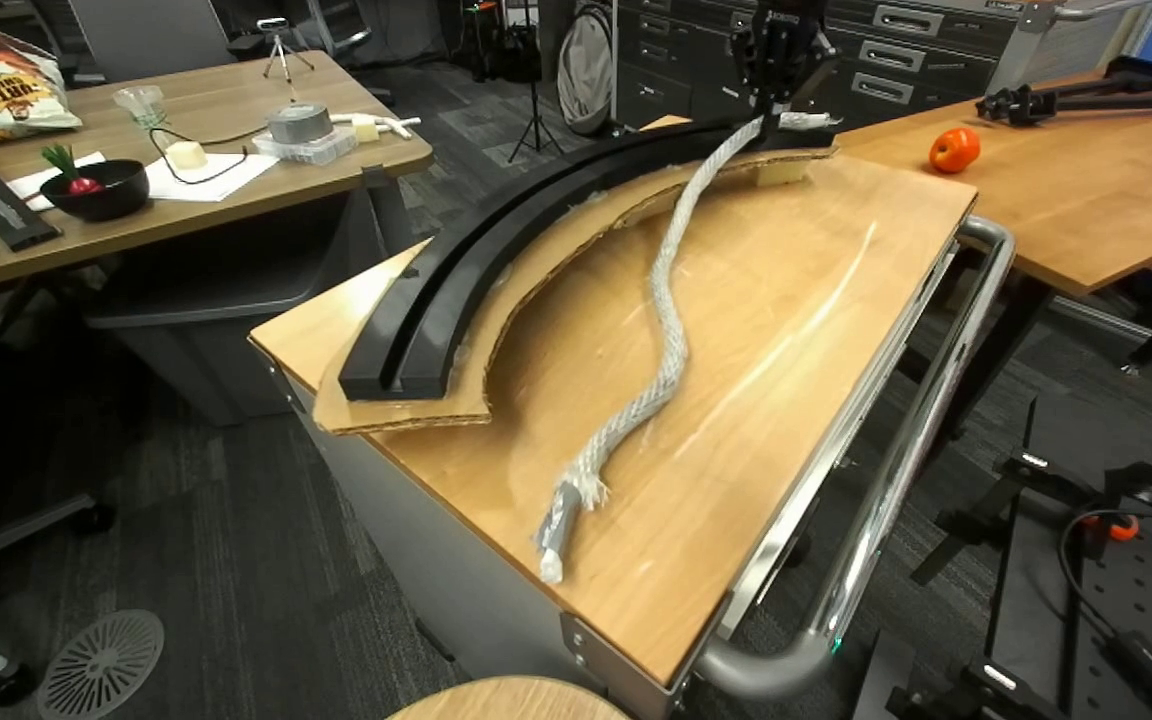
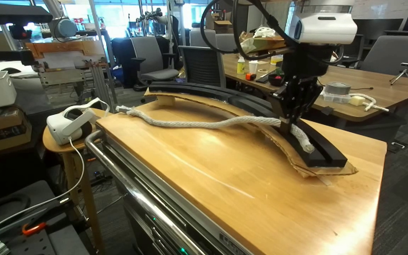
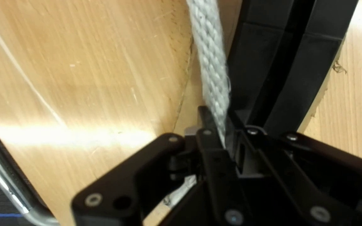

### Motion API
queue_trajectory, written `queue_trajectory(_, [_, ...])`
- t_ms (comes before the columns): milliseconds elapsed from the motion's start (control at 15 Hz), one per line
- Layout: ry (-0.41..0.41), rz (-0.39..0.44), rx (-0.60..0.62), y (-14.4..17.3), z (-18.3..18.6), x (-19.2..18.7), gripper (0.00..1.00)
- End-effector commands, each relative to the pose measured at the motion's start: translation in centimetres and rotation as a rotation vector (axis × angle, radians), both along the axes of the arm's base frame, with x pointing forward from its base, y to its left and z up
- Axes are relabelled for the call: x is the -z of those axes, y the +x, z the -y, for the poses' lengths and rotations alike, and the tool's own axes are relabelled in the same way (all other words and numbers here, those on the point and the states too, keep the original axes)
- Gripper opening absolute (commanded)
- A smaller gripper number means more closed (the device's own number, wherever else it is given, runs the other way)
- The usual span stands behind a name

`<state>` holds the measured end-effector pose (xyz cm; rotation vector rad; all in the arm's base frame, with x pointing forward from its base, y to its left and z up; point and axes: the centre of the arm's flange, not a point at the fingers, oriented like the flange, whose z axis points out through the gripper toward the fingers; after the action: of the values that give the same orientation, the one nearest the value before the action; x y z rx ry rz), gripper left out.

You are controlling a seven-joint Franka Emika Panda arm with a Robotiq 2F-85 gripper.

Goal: Pick up the rope and put it on the table

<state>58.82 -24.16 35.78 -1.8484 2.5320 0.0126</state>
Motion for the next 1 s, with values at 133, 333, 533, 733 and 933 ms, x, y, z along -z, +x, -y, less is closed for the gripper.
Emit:
queue_trajectory(133, [-0.119,-0.021,0.092,-2.2,-0.7,-2.4,0.02])
queue_trajectory(333, [-0.168,-0.103,0.178,-5.6,-1.9,-4.0,0.03])
queue_trajectory(533, [-0.109,-0.197,0.216,-9.1,-3.8,-3.9,0.03])
queue_trajectory(733, [-0.014,-0.224,0.232,-11.3,-5.5,-2.7,0.03])
queue_trajectory(933, [0.039,-0.200,0.244,-11.7,-6.1,-0.8,0.03])
